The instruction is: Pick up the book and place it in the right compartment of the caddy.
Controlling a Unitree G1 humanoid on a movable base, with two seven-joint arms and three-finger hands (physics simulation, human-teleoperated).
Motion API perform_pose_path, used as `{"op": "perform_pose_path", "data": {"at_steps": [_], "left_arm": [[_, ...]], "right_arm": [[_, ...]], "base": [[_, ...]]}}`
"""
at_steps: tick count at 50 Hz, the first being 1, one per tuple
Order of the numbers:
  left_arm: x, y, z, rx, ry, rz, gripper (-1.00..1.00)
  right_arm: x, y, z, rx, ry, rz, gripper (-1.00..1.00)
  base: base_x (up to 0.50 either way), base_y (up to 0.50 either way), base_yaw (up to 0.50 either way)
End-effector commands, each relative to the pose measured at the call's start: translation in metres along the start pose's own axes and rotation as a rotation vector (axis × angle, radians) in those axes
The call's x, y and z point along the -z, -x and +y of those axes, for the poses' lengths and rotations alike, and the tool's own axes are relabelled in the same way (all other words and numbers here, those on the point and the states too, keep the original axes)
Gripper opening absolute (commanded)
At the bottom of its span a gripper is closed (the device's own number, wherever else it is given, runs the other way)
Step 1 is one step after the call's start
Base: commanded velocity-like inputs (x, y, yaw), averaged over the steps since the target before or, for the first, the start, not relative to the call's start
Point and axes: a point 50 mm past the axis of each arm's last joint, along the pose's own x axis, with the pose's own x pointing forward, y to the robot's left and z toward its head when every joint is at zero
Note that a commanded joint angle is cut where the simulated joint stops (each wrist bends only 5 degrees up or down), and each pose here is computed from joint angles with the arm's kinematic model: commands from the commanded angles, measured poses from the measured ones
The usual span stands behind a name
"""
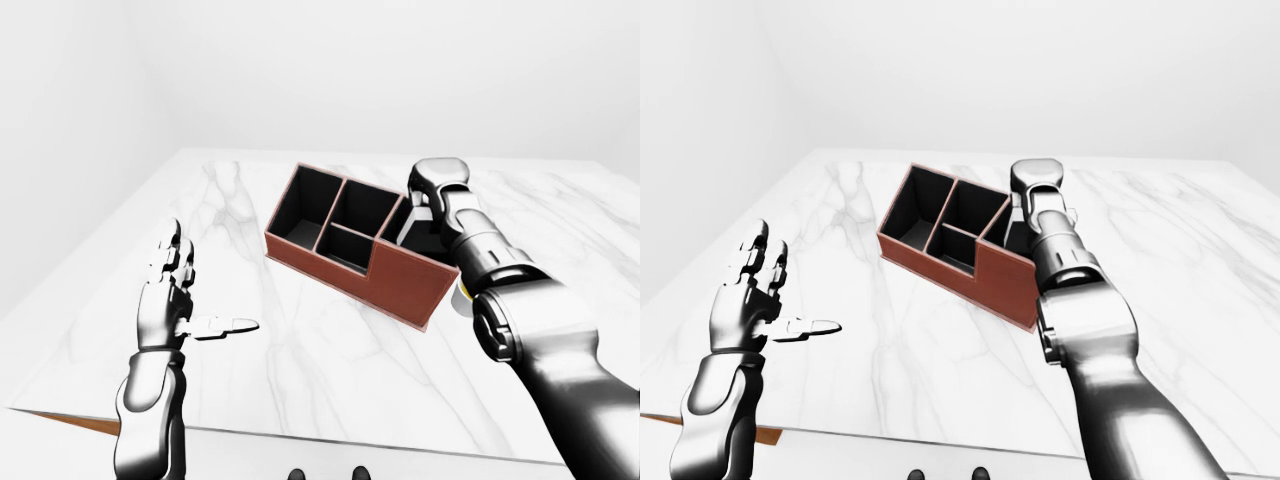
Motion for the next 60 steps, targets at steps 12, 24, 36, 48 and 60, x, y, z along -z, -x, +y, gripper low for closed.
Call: {"op": "perform_pose_path", "data": {"at_steps": [12,24,36,48,60], "left_arm": [[0.001,-0.002,0.001,-0.003,0.000,0.005,1.00],[0.001,-0.002,0.001,-0.004,-0.004,0.004,1.00],[0.004,-0.003,0.001,-0.005,-0.004,0.014,1.00],[0.004,-0.002,0.001,-0.008,-0.004,0.015,1.00],[0.004,-0.004,0.000,-0.005,-0.005,0.014,1.00]], "right_arm": [[-0.003,0.001,0.005,0.010,0.043,-0.012,-1.00],[-0.003,0.002,0.011,0.006,0.041,-0.012,-1.00],[-0.005,0.002,0.008,0.033,0.059,-0.019,1.00],[-0.004,0.001,0.005,0.033,0.057,-0.017,1.00],[-0.002,0.000,-0.004,0.041,0.038,-0.010,1.00]], "base": [[0.00,0.00,0.00],[0.00,0.00,0.00],[0.00,0.00,0.00],[0.00,0.00,0.00],[0.00,0.00,0.00]]}}
